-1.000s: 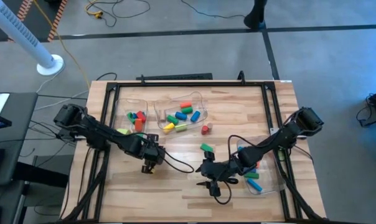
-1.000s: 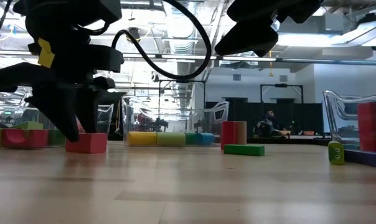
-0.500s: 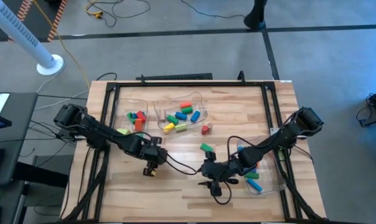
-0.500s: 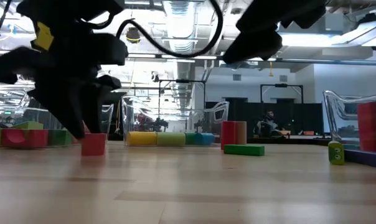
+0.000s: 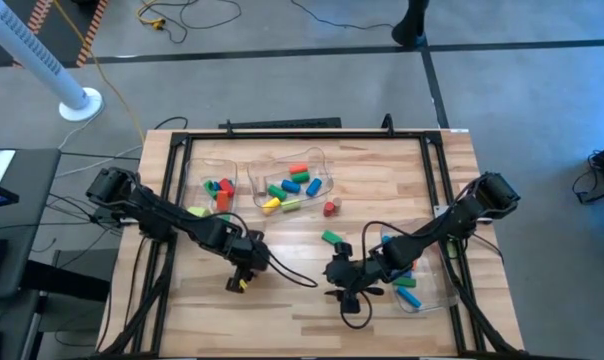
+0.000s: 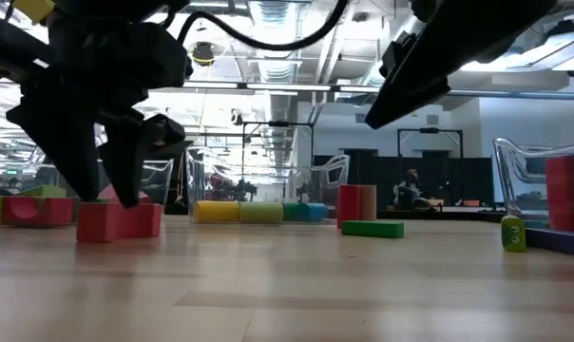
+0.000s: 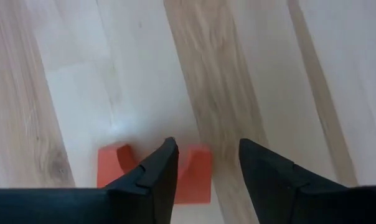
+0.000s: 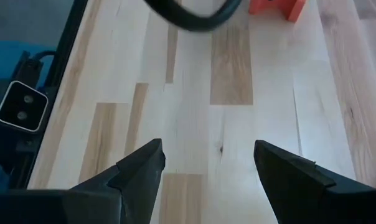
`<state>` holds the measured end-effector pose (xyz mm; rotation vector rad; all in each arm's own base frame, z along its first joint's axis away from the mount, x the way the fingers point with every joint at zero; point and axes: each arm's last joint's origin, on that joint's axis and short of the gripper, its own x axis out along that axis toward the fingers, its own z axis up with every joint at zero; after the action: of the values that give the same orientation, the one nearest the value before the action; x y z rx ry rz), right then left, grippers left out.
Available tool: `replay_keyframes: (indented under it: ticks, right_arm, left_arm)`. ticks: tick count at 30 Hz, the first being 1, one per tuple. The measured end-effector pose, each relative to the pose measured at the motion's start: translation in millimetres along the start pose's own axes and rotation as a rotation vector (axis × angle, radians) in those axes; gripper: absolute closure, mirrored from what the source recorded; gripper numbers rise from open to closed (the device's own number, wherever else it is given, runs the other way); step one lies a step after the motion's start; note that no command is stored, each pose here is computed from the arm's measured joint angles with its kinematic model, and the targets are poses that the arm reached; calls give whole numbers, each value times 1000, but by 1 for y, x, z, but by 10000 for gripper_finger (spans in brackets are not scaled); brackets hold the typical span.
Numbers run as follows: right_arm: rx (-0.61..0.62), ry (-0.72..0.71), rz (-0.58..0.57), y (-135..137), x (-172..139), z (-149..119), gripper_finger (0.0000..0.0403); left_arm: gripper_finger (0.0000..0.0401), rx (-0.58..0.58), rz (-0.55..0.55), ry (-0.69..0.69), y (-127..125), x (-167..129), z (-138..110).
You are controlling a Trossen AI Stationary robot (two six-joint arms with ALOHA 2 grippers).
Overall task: Sort blocks by size
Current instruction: Adjust the orange arch block to the left middle of the table, then put the green rectangular block into the right transparent bin
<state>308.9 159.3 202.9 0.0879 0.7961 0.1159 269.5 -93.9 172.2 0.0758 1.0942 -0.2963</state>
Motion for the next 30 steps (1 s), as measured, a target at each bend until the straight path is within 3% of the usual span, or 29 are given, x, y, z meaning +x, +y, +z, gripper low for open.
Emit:
replay_keyframes:
  ticks: [9,18,24,30]
  right_arm:
    - [44,42,-35,-4,-13,-2,121]
    - [98,92,-286,-19,-36,-10,121]
    - [149,192,-490,-37,-44,-22,121]
    - [171,248,-561,-54,-44,-23,121]
  left_arm:
    - [188,109,12,-118,-3,-18,32]
    - [182,197,259,-186,6,-28,48]
    - [182,192,284,-224,7,-29,52]
    - [182,219,292,-262,7,-30,56]
